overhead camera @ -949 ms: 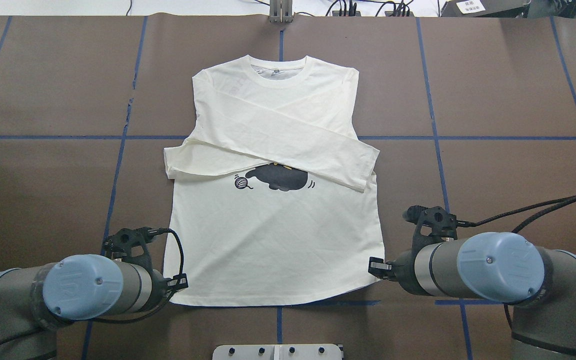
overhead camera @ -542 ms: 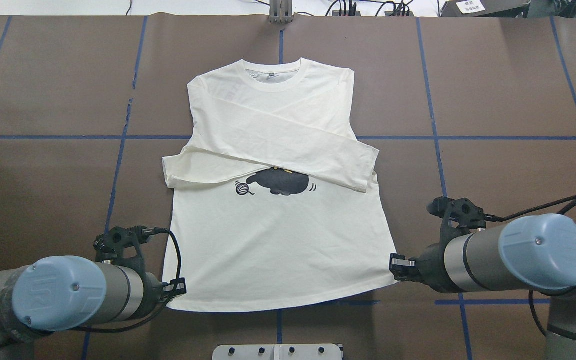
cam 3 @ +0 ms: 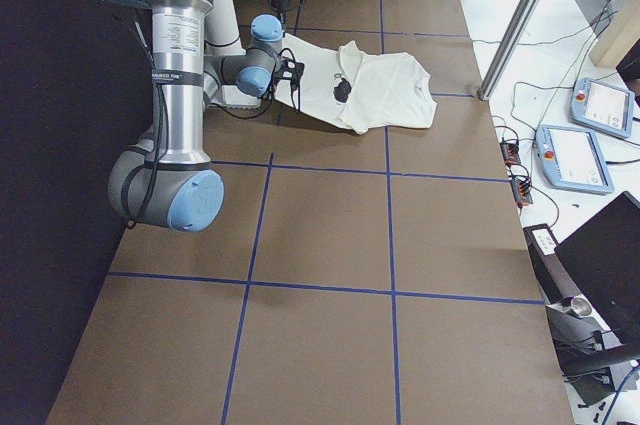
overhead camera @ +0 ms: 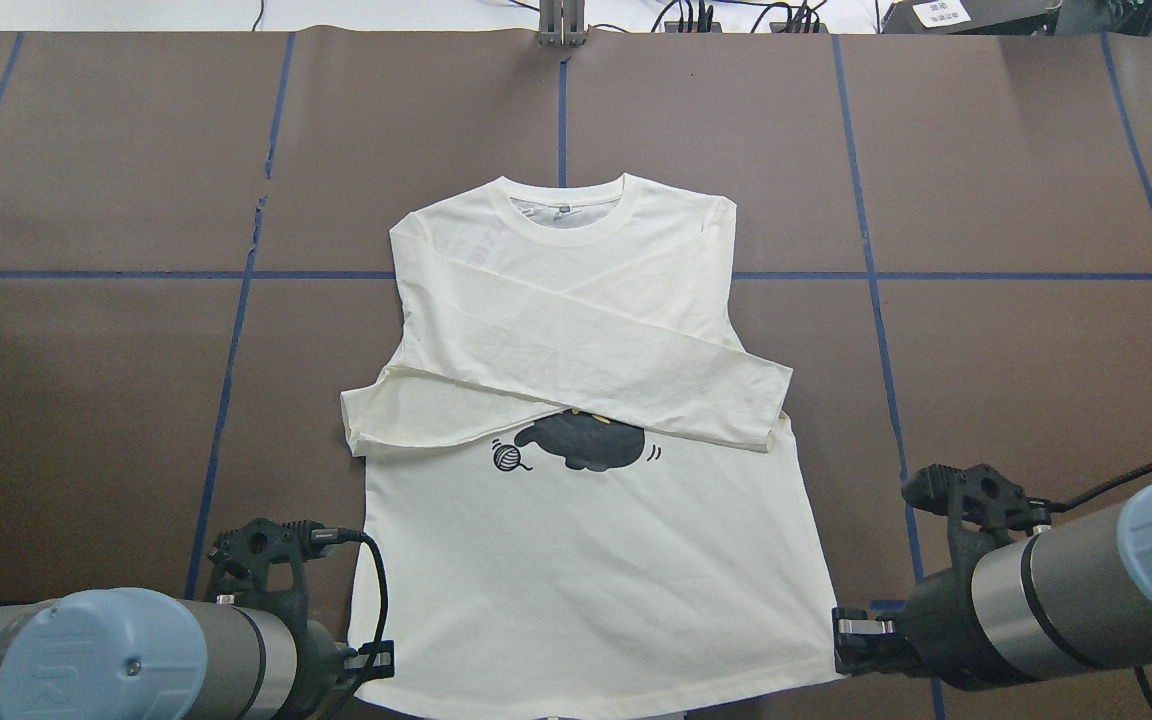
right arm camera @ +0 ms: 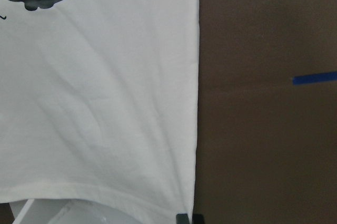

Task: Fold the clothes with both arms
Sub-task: 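Grasp the hem corners with both grippers and lift them toward the collar, then lay the hem over the collar edge with both grippers and release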

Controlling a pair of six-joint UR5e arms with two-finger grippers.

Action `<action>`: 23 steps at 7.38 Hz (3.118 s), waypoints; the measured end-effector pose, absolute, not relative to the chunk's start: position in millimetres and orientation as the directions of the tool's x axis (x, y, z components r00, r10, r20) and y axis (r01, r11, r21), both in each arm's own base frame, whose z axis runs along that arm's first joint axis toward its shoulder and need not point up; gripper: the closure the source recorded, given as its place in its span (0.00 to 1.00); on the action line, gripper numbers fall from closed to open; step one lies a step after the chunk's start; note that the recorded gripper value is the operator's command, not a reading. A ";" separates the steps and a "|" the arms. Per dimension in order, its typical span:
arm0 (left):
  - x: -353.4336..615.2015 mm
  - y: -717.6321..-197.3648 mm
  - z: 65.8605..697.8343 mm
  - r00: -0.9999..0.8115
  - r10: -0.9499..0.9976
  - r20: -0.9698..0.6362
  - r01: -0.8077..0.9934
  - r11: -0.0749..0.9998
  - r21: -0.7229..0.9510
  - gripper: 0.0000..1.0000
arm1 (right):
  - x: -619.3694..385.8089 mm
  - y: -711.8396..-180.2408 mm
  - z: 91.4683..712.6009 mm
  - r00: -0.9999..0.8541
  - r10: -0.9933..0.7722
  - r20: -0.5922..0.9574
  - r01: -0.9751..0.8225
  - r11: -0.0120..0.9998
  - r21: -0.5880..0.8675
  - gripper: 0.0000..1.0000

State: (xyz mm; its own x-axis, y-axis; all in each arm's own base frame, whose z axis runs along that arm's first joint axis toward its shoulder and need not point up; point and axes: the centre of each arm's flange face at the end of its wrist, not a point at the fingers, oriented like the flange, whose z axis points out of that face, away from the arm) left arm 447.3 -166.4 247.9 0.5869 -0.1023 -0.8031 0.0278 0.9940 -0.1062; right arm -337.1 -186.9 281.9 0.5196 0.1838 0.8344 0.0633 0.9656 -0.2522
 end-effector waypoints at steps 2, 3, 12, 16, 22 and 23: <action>443.4 -161.7 237.8 0.581 -0.089 -0.809 0.011 0.995 -0.101 1.00 | -337.4 -180.8 277.8 0.514 0.184 0.838 0.079 0.962 -0.261 1.00; 445.5 -165.3 229.7 0.569 -0.097 -0.817 0.020 0.994 -0.105 1.00 | -342.1 -190.9 276.4 0.505 0.195 0.841 0.057 0.965 -0.258 1.00; 401.1 -399.3 220.1 0.550 -0.237 -0.801 0.343 0.938 -0.042 1.00 | -335.2 -497.3 274.2 0.427 0.341 0.838 -0.332 0.921 -0.205 1.00; 442.0 -523.0 294.0 0.561 -0.185 -0.807 0.391 0.918 0.062 1.00 | -378.1 -609.0 306.4 0.438 0.389 0.810 -0.395 0.893 -0.216 1.00; 455.1 -566.3 319.5 0.553 -0.208 -0.807 0.426 0.903 0.059 1.00 | -391.4 -637.1 345.0 0.443 0.407 0.799 -0.408 0.885 -0.225 1.00; 458.0 -567.6 310.2 0.546 -0.208 -0.812 0.428 0.902 0.057 1.00 | -392.6 -637.4 342.4 0.441 0.406 0.800 -0.407 0.885 -0.225 1.00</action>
